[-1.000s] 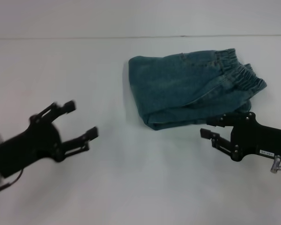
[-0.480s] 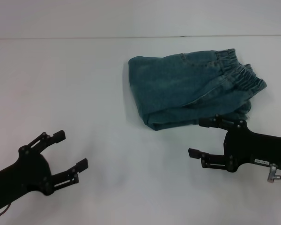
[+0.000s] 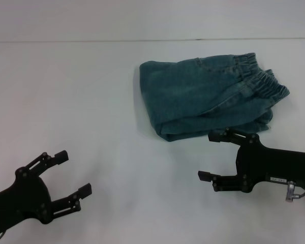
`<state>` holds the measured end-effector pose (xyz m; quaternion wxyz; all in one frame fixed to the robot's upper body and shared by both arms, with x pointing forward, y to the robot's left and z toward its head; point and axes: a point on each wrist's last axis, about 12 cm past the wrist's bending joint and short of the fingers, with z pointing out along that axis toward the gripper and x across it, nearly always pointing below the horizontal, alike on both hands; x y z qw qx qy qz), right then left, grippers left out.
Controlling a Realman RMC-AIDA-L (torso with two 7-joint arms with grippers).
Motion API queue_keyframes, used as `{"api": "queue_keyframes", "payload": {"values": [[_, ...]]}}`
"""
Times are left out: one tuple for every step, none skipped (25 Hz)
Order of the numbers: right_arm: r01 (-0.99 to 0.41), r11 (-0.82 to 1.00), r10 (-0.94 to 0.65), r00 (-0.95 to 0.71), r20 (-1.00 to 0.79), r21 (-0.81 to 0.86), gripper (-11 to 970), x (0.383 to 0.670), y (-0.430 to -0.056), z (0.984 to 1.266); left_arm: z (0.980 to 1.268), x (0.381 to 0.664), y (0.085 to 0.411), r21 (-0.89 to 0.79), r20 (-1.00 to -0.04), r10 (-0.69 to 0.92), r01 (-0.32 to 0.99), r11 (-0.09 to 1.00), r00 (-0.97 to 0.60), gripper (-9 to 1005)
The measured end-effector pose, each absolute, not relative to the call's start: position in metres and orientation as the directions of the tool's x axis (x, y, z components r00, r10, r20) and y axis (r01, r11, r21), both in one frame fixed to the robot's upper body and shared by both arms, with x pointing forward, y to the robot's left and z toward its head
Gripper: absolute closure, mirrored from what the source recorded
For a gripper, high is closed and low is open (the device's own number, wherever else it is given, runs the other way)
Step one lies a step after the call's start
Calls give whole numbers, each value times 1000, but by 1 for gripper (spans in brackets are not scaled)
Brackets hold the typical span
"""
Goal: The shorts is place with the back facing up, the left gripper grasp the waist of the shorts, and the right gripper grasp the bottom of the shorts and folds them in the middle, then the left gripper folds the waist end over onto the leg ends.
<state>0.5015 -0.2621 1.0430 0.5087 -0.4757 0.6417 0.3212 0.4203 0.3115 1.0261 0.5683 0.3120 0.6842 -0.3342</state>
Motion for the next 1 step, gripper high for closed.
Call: {"api": "queue_keyframes", "payload": {"values": [[-938, 338, -284, -28, -958, -72, 15, 501, -262, 1043, 1026, 420, 311, -105, -985, 49, 808, 579, -163, 50]]}}
